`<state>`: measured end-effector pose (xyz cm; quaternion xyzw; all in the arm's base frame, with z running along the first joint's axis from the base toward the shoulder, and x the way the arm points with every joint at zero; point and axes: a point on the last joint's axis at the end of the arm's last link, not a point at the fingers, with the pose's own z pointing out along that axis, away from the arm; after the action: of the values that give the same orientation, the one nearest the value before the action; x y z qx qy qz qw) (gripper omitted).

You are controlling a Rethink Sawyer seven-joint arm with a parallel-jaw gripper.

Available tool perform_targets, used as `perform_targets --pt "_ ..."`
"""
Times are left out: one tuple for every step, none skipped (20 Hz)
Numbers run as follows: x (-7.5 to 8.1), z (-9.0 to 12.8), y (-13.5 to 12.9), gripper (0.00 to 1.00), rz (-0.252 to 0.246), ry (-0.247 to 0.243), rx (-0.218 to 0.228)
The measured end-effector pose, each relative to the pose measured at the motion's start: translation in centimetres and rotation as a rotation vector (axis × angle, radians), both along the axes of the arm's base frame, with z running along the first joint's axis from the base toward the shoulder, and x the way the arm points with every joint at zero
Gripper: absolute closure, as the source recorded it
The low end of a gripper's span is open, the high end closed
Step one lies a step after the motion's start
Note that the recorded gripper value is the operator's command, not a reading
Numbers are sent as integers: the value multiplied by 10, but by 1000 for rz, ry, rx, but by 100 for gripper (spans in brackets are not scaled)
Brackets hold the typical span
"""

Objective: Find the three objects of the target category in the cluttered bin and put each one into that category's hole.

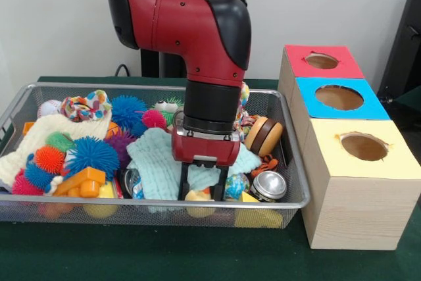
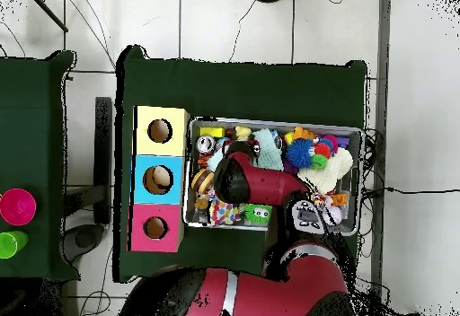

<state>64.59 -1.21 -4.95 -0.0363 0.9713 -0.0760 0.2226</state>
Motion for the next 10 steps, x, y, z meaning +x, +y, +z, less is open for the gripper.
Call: perform_targets --pt "1 1 -1 0 -2 -1 1" --pt "1 2 -2 0 -4 -3 1" --pt "1 3 -2 0 -4 -4 0" --pt "2 4 -3 0 -4 -5 0" --pt "2 5 -3 0 -4 -7 0" --pt "2 6 -3 0 -4 -8 0" --pt "2 7 -3 0 -4 -9 0" --pt "3 10 -3 0 -5 -12 -1" --pt "3 10 -3 0 -5 -13 -1" --pt "4 11 -4 0 -6 -13 -1"
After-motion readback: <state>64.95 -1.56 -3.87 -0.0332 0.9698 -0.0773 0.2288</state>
